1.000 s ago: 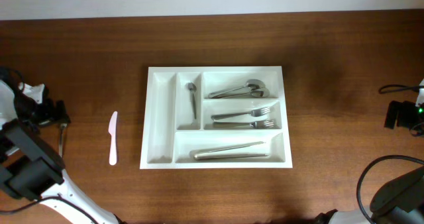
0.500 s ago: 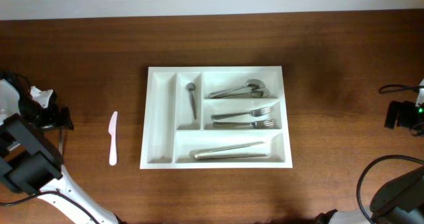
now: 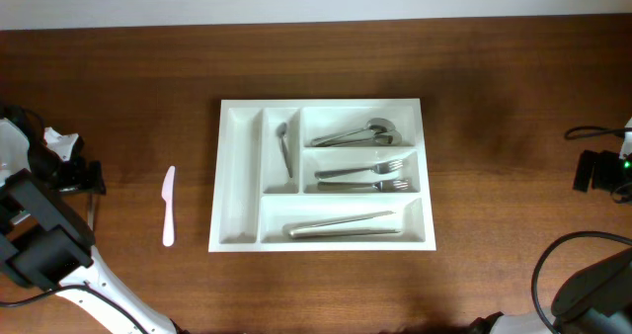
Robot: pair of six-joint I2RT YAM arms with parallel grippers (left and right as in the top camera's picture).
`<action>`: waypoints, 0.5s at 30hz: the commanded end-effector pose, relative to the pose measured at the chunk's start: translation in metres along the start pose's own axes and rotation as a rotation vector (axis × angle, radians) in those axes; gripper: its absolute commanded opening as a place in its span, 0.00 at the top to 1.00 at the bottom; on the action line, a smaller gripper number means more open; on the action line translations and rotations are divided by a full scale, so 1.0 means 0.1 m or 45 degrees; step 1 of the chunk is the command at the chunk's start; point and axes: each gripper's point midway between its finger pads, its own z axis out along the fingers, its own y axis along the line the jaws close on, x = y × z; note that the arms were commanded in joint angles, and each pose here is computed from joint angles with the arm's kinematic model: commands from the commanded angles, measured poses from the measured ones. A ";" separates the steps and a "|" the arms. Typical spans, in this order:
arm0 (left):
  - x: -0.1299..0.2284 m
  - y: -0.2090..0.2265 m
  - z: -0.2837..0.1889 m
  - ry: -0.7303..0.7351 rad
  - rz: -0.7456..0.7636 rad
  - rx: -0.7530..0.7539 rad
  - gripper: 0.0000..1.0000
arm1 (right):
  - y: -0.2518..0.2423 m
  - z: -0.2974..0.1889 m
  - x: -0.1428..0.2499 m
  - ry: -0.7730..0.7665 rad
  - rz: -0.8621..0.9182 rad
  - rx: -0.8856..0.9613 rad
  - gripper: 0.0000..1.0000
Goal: Pack container
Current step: 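Lower the left gripper onto the last silver spoon and grasp it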
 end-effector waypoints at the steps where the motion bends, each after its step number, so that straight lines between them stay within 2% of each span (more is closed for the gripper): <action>1: -0.01 0.02 0.04 0.004 0.026 -0.007 0.04 | 0.00 -0.07 0.00 -0.030 -0.007 0.006 0.01; 15: 0.02 0.03 0.06 0.026 0.028 -0.028 0.03 | 0.00 -0.07 0.00 -0.030 -0.007 0.006 0.01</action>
